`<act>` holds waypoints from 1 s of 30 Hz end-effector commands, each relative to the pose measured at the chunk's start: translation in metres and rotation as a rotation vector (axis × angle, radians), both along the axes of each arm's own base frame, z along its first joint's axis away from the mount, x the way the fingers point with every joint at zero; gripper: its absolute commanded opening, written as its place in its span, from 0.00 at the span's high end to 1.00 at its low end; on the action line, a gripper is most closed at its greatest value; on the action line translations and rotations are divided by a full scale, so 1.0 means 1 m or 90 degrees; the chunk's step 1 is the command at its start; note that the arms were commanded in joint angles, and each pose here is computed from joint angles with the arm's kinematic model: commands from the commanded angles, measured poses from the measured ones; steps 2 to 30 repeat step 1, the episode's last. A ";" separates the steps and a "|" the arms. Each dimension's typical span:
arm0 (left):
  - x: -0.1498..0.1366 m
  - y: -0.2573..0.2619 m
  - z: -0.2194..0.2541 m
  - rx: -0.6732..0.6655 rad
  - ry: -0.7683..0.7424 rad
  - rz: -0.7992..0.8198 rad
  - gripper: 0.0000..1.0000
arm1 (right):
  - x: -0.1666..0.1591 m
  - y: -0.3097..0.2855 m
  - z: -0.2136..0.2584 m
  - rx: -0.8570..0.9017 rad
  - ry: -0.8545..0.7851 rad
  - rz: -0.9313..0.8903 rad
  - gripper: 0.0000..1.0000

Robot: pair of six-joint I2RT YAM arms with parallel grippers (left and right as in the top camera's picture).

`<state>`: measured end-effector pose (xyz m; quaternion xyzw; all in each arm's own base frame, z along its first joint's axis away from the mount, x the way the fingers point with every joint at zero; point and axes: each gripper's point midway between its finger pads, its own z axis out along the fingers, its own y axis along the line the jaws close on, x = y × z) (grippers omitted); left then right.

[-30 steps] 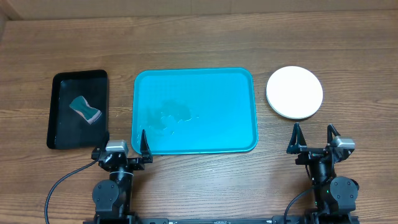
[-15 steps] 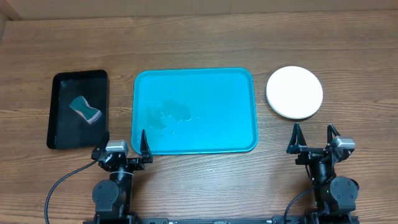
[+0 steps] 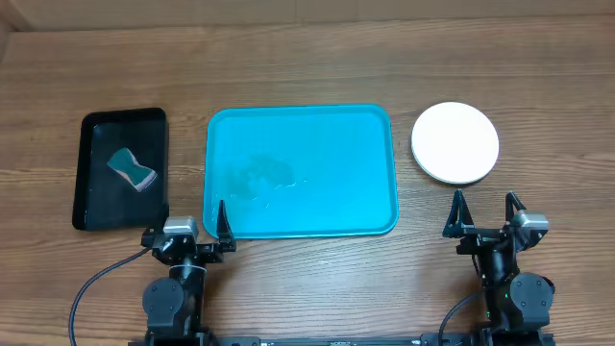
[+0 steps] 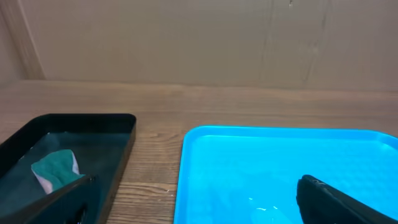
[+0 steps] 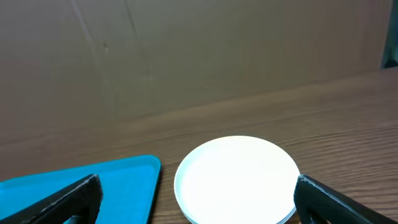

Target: Clean dirty plates on tray and stack at the side

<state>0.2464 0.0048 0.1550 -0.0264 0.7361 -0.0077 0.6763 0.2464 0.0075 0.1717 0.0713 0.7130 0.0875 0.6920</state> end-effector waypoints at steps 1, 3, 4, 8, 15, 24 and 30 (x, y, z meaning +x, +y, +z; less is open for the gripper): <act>0.000 0.001 0.001 0.010 -0.005 0.005 0.00 | 0.000 -0.002 -0.001 -0.005 -0.004 -0.007 0.00; 0.000 0.001 0.001 0.010 -0.005 0.005 0.00 | 0.000 -0.002 -0.001 -0.005 -0.004 -0.007 0.00; 0.000 0.001 0.001 0.010 -0.005 0.005 0.00 | 0.000 -0.002 -0.001 -0.005 -0.004 -0.007 0.00; 0.000 0.001 0.001 0.010 -0.005 0.005 0.00 | 0.000 -0.002 -0.001 -0.005 -0.004 -0.007 0.00; 0.000 0.001 0.001 0.010 -0.005 0.005 0.00 | 0.000 -0.002 -0.001 -0.005 -0.004 -0.007 0.00; 0.000 0.001 0.001 0.010 -0.005 0.005 0.00 | 0.000 -0.002 -0.001 -0.005 -0.004 -0.007 0.00; 0.000 0.001 0.001 0.010 -0.005 0.005 0.00 | 0.000 -0.002 -0.001 -0.005 -0.004 -0.007 0.00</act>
